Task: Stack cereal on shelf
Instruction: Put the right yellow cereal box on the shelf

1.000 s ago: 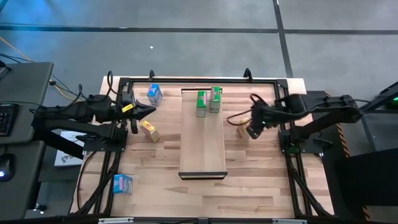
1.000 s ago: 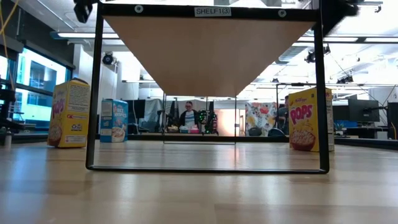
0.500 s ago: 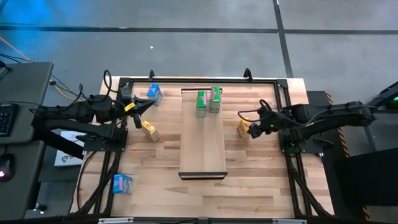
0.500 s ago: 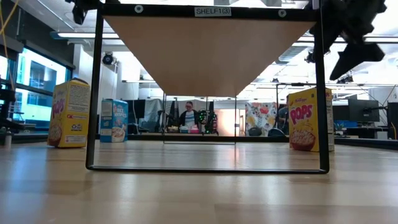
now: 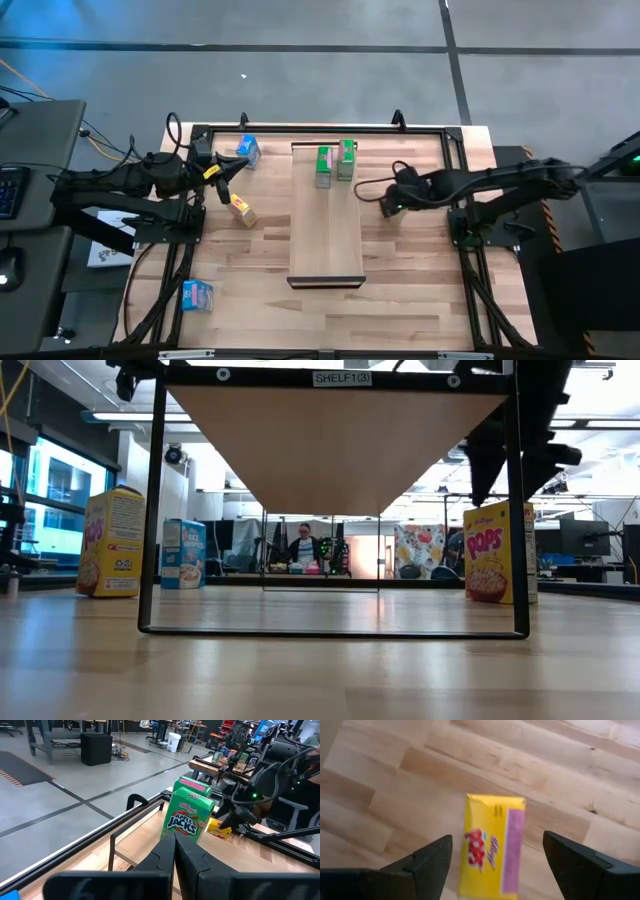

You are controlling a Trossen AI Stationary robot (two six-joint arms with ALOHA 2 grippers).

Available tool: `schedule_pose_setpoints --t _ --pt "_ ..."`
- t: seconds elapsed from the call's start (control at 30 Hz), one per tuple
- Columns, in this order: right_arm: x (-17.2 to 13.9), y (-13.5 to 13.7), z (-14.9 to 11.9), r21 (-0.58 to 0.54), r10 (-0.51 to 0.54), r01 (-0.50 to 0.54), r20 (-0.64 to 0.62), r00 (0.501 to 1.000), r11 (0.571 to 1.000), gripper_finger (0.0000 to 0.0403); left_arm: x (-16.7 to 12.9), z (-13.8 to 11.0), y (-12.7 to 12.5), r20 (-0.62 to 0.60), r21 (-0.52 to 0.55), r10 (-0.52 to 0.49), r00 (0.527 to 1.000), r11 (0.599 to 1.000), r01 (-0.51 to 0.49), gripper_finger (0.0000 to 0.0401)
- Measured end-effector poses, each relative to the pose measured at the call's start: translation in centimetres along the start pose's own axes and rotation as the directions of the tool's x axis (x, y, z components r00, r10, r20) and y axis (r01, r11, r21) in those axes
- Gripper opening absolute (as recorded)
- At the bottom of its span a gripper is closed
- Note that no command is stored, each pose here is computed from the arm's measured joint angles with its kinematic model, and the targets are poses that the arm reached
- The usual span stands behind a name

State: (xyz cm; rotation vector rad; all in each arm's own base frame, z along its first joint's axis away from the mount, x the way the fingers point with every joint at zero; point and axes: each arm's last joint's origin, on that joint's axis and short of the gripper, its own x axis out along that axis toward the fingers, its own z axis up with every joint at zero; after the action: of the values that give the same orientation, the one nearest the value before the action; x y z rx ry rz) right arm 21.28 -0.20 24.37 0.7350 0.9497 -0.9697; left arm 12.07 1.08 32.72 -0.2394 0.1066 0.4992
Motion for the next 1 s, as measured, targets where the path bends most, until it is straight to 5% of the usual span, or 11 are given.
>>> schedule_pose_setpoints --t 0.53,1.0 --pt "3.6 2.0 -0.7 0.069 -0.145 0.151 -0.081 0.986 0.986 0.0288 0.0 0.0 0.0 0.000 0.042 -0.001 1.000 0.999 0.001 0.0001" --pt "2.5 2.0 -0.4 0.041 -0.118 0.123 -0.110 0.987 0.992 0.0100 0.0 0.0 0.0 0.000 0.079 -0.001 1.000 0.997 0.001 0.0001"
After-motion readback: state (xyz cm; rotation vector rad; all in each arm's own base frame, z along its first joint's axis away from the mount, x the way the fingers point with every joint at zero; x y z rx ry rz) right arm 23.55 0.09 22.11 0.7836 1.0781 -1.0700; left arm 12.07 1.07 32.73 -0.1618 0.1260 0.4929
